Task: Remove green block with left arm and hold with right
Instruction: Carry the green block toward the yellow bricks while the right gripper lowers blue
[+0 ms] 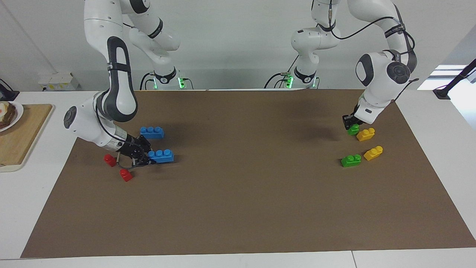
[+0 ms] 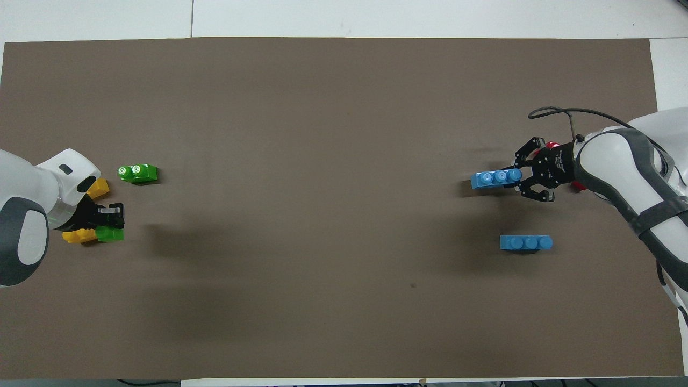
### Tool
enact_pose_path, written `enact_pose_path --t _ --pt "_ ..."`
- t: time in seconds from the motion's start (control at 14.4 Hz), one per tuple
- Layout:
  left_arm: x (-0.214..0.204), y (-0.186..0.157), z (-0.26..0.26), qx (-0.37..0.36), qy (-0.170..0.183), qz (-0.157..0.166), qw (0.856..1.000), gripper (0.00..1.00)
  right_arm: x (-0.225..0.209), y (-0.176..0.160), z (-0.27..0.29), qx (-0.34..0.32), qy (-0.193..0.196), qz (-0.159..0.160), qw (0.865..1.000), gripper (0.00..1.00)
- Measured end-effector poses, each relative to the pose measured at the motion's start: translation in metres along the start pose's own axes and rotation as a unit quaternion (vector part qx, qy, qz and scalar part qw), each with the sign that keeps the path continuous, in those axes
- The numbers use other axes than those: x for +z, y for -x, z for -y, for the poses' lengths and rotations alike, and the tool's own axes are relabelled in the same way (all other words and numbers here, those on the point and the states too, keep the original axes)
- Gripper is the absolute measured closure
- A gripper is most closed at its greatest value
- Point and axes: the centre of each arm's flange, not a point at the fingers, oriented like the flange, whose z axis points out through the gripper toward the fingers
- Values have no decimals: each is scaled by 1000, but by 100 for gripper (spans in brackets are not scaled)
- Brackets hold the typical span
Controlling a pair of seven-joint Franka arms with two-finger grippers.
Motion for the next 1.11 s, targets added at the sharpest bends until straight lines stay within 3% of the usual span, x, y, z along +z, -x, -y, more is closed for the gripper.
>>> enact_pose_path --t 0.49,0.83,1.11 --pt "41 9 21 -18 11 -4 1000 64 8 -17 -11 -3 -2 -5 1000 66" --pt "50 9 17 -42 44 -35 998 64 11 -17 -12 -8 -6 -9 1000 66" --pt "58 10 16 -45 46 -50 997 64 12 -16 -13 -10 -12 -13 1000 66"
